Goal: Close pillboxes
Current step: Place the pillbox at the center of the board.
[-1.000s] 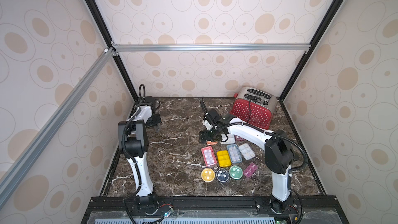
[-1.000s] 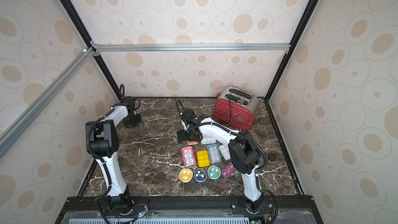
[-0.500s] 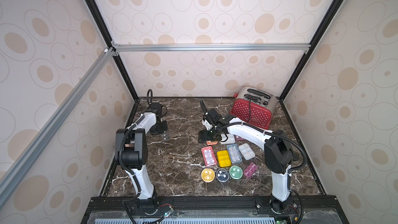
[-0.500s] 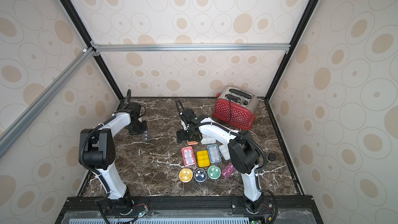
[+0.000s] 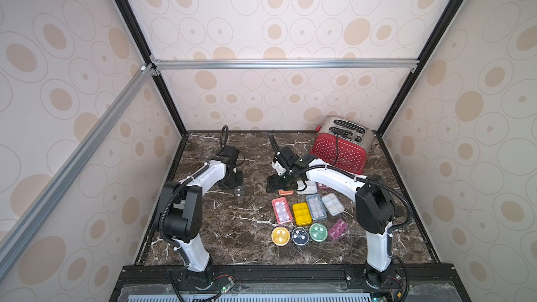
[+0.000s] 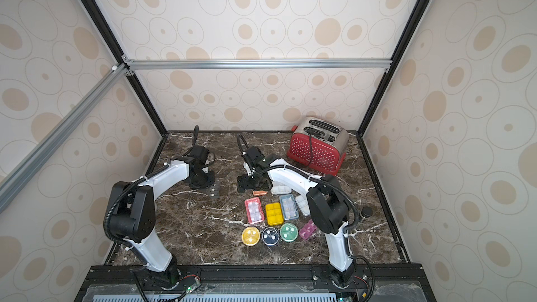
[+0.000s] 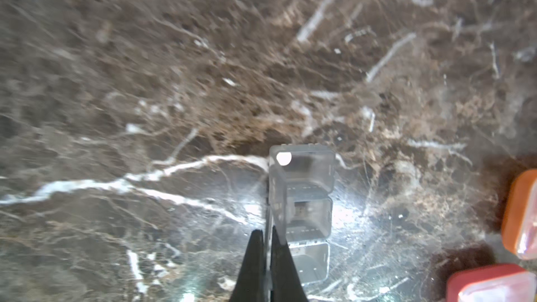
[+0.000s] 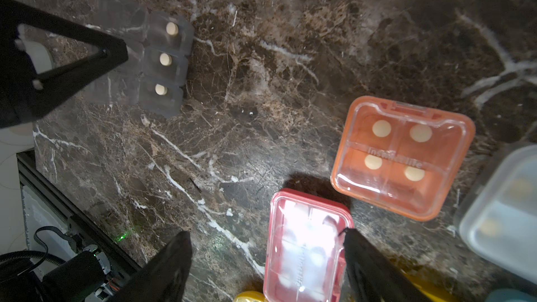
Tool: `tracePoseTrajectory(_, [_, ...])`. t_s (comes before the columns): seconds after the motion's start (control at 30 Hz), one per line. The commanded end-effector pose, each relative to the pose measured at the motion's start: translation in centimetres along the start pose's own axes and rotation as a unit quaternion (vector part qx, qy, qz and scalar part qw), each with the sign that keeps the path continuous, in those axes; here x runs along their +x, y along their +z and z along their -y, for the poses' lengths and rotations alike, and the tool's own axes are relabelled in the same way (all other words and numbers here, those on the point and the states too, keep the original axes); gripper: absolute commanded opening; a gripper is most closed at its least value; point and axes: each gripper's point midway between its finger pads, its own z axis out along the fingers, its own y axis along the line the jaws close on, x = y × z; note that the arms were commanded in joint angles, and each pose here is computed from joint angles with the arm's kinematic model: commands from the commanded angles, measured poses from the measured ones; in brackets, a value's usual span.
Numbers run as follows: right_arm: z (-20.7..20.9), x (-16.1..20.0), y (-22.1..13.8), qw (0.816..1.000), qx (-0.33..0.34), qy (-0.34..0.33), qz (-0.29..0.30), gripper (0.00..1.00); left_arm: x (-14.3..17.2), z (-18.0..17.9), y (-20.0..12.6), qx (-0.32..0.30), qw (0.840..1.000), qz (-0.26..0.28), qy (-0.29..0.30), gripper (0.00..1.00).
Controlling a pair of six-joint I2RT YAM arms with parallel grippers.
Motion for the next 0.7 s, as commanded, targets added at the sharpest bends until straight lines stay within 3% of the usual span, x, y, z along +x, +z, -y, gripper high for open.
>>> tracePoseTrajectory(0.0, [0.2,0.8,1.1,1.0,-0.001,0.007,-0.015,0.84,0.2,1.1,-1.0,0.013,1.0,0.015,-0.01,0.06])
tracePoseTrajectory(0.37, [-4.7,1.1,3.5,0.996,-0.083,0.012,-0.013,0.83,1.3,2.6,-0.5,0.033,0.999,0.027,-0.028,0.07])
tracePoseTrajectory(0.47, [-5.9,1.2,4.1,0.995,-0.098,0.011,-0.016,0.84,1.4,3.0,-0.3,0.043,0.998,0.027,-0.033,0.11])
tracePoseTrajectory(0.67, [-7.2,1.8,5.5,0.992,-0.12,0.019,-0.03,0.98,1.4,3.7,-0.5,0.063,0.997,0.024,-0.037,0.27])
